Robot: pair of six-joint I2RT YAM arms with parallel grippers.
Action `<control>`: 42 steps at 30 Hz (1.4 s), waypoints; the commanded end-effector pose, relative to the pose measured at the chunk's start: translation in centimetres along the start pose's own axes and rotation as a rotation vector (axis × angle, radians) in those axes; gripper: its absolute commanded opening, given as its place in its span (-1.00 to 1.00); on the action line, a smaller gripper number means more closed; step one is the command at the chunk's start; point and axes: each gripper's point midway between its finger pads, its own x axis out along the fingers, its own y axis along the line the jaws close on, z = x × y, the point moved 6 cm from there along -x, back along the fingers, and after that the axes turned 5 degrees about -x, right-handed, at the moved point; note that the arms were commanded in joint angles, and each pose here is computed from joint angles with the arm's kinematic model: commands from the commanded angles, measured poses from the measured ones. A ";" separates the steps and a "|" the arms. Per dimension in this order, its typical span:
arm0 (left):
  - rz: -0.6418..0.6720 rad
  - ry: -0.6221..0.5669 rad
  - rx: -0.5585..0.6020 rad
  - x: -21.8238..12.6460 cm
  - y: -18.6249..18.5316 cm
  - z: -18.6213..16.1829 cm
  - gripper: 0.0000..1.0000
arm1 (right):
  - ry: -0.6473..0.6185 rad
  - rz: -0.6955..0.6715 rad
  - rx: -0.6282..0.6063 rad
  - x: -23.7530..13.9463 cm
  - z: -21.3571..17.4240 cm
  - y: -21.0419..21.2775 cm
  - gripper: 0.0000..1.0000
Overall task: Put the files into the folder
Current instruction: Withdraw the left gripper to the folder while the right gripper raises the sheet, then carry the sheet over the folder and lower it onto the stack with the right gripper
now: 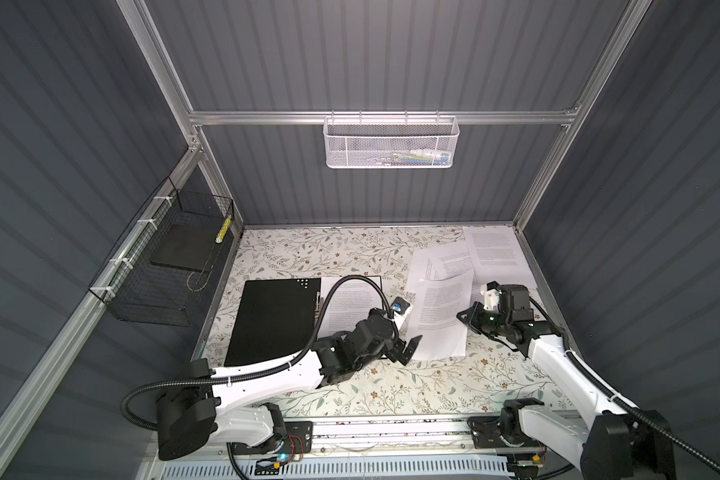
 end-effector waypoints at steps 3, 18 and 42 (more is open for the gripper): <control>0.321 -0.120 -0.070 -4.9 5.1 1.7 1.00 | -0.043 0.028 -0.089 -1.8 1.1 4.2 -1.00; 0.567 0.027 -0.196 -12.0 12.4 1.5 1.00 | 0.021 0.354 -0.280 0.1 2.6 20.1 -1.00; 0.640 0.108 -0.563 -11.7 20.9 -0.9 0.99 | 0.220 0.375 -0.169 14.0 -2.3 18.3 -1.00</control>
